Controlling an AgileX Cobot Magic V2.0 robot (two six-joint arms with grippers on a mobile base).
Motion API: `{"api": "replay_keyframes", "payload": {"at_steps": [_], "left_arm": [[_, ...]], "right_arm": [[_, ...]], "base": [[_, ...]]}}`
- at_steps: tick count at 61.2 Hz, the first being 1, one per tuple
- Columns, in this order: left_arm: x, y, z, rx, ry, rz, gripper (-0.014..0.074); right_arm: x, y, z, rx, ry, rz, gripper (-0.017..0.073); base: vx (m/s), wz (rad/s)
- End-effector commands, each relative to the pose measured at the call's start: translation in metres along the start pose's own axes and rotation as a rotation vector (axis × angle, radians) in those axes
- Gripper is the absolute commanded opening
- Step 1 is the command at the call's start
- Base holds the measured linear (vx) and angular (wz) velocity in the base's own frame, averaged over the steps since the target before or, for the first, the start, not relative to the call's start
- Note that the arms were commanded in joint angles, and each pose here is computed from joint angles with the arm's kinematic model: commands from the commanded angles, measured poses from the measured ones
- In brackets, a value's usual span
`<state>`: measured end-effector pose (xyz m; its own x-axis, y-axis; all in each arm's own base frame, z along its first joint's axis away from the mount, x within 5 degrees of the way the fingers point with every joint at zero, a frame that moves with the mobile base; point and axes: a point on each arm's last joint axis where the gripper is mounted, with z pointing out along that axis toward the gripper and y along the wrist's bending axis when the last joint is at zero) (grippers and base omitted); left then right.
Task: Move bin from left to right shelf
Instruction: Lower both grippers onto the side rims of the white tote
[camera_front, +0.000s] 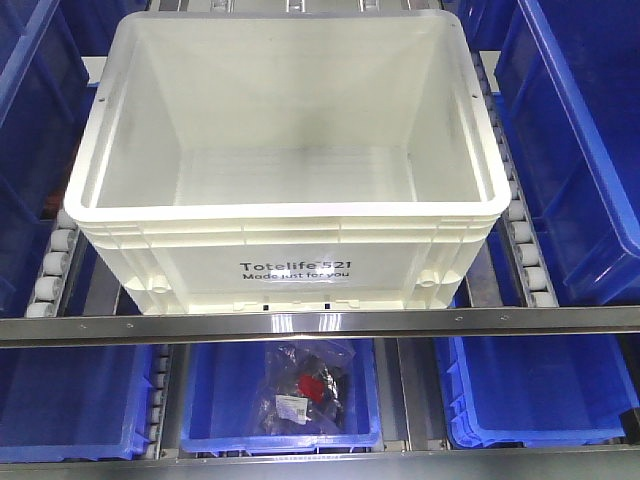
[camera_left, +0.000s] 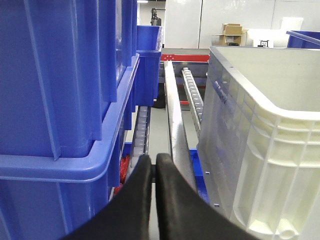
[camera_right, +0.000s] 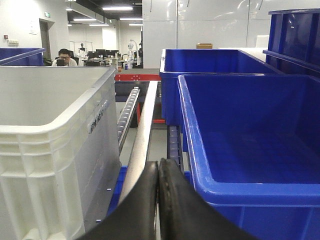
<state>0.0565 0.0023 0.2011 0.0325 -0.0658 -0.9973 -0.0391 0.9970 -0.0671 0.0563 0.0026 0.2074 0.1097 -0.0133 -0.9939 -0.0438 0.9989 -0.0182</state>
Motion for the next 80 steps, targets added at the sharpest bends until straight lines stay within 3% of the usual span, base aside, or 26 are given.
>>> {"api": "replay_keyframes", "payload": {"at_steps": [1,30,43,65,74,80], "left_arm": [[-0.013,-0.001,-0.002,0.005,-0.102,-0.016,0.0001],[-0.014,-0.001,-0.002,0.005,-0.104,-0.016,0.0001],[-0.025,-0.001,-0.004,0.008,-0.172,-0.013,0.0001],[-0.137,-0.009,-0.043,0.024,-0.468,0.022,0.0001],[-0.178,-0.012,-0.045,0.019,-0.395,0.026,0.0001],[-0.196,-0.012,-0.036,-0.002,-0.261,0.073,0.0001]], "right_arm": [[-0.002,0.000,-0.001,0.002,-0.068,-0.007,-0.0008],[-0.003,0.000,-0.001,0.002,-0.077,-0.007,-0.0008],[-0.014,0.000,-0.002,0.004,-0.122,-0.004,-0.0008],[-0.111,-0.002,-0.017,0.009,-0.245,-0.031,-0.0008],[-0.148,-0.003,-0.009,0.008,-0.183,-0.043,-0.0008],[-0.161,-0.003,0.003,0.005,-0.097,-0.056,-0.0008]], "base": [[0.00,0.00],[0.00,0.00],[0.00,0.00],[0.00,0.00],[0.00,0.00],[0.00,0.00]]}}
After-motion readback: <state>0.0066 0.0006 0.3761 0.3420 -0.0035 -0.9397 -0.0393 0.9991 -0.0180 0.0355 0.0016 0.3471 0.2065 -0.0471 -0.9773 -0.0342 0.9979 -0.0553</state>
